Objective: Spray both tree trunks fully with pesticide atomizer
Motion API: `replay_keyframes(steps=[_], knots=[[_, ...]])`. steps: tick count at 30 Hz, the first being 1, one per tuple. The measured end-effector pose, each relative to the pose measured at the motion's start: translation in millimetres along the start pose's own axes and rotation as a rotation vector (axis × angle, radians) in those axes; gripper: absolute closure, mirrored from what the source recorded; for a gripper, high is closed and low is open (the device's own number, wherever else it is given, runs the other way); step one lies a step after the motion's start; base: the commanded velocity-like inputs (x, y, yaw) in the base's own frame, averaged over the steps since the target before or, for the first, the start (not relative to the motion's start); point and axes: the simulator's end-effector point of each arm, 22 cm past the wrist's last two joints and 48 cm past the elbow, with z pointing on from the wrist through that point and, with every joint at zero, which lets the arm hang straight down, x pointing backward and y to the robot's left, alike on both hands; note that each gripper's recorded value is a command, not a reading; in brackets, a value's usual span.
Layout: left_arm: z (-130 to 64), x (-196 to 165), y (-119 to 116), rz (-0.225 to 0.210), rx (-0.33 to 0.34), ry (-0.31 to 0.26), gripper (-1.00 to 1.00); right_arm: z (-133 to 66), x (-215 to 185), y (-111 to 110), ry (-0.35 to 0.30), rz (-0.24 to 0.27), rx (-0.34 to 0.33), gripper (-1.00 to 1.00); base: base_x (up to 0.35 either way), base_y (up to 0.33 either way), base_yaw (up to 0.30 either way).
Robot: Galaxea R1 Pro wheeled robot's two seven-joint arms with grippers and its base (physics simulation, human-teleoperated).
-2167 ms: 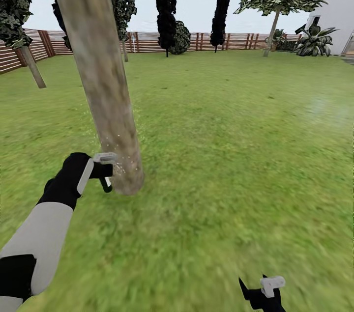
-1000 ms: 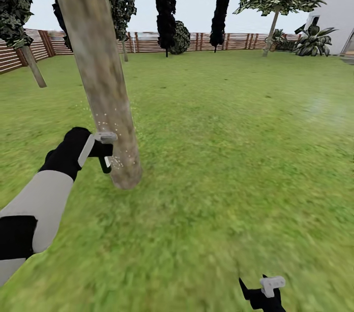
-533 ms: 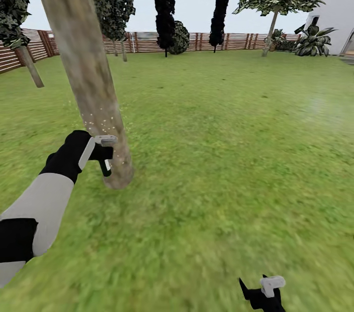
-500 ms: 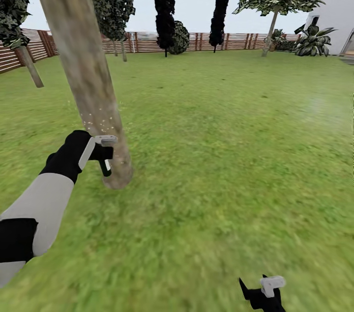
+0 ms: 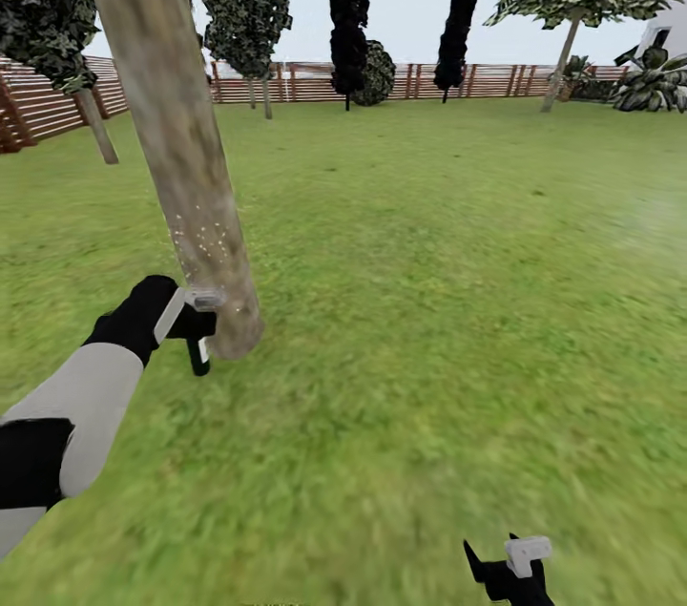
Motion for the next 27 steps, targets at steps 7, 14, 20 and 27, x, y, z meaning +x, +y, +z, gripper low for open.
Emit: replay_keyframes(steps=[7,14,20,27], knots=[[11.3,18.7,-0.3,0.002,-0.005,0.029,1.0,0.0,0.0,0.4,0.0,0.0,0.0,-1.0,0.126,-0.269,0.229],[14.6,24.3,3.8,-0.035,0.004,0.035,1.0,-0.1,0.0,-0.4,0.0,-0.001,0.0,-1.0,0.127,-0.268,0.007],[29.7,54.6,8.8,-0.039,-0.004,0.079,1.0,0.0,0.0,-0.1,0.0,0.0,0.0,-1.0,0.096,-0.268,0.0],[36.9,66.2,18.9,-0.084,-0.015,0.08,1.0,0.0,0.0,0.3,0.0,0.0,-0.001,-1.0,0.131,-0.262,0.12]])
